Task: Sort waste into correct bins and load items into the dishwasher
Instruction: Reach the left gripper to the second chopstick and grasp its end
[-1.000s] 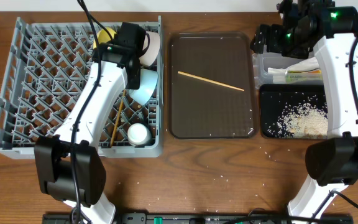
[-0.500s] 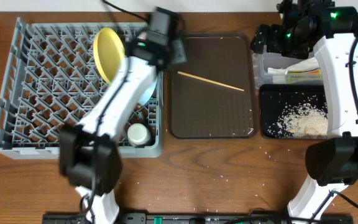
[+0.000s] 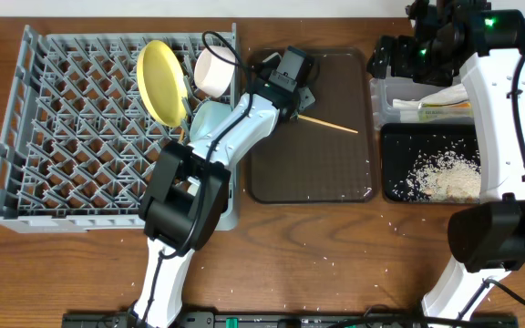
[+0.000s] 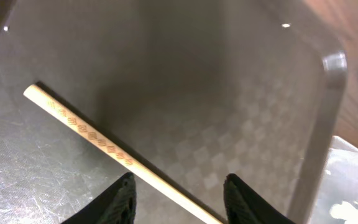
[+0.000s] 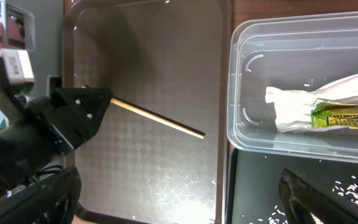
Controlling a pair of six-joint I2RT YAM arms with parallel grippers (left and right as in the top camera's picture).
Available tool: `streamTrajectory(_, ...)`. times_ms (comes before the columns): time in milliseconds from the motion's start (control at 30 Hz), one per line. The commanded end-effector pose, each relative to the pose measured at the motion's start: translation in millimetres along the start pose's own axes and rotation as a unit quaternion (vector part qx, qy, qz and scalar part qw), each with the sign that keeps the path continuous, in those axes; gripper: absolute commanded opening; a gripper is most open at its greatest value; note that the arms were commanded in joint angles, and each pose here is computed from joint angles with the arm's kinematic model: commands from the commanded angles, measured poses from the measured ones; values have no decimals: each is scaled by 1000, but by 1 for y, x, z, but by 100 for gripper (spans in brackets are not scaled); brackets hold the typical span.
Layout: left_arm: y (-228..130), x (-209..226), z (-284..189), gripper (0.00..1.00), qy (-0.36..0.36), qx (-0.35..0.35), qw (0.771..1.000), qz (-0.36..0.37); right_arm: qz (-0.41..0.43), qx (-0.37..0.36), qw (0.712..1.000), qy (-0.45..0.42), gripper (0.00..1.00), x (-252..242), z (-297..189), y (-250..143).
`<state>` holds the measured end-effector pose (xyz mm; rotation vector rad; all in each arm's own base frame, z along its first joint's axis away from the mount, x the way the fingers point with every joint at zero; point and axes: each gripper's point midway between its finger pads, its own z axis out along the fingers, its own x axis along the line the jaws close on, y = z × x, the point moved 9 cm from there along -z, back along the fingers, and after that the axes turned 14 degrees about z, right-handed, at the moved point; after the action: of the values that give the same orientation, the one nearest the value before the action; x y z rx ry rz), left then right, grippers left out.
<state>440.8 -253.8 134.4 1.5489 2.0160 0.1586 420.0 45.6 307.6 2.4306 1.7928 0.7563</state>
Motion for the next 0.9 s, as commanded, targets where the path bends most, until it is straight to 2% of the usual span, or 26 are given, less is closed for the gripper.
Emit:
streamTrajectory(0,-7,7,14,45,26,7,999,-27,-11,-1,1000,4,99,4,-1,-1)
streamTrajectory(567,-17,9,14,44,106,-47,993,-11,-11,-1,1000,4,99,4,-1,-1)
streamTrajectory(867,-27,16,28,40,121,-34,992,-16,-11,-1,1000,4,99,4,-1,-1)
